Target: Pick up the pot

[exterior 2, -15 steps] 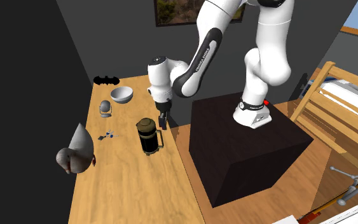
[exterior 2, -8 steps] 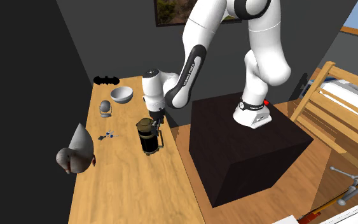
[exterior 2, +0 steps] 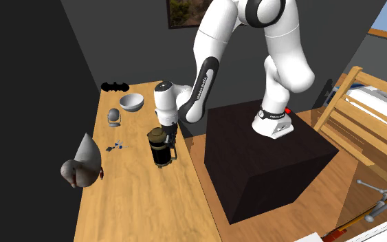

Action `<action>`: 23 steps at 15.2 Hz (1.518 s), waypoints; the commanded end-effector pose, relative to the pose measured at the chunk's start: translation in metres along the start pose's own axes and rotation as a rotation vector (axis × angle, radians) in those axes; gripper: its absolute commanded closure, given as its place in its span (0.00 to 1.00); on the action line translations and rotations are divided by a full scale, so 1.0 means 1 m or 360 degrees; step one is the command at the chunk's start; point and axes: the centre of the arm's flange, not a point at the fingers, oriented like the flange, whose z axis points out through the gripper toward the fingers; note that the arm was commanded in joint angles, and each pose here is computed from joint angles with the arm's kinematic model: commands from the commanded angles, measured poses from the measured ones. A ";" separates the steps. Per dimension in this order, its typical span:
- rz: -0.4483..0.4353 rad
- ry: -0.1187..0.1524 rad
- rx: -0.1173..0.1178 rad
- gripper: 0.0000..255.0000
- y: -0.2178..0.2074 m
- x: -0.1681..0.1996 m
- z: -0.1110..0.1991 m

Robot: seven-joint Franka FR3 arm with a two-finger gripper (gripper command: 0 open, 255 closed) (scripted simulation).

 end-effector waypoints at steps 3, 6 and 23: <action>0.0000 0.0000 0.0000 1.00 0.000 0.000 0.000; 0.0000 0.0000 0.0000 1.00 0.000 0.000 0.000; 0.0000 0.0000 0.0000 1.00 0.001 -0.002 -0.078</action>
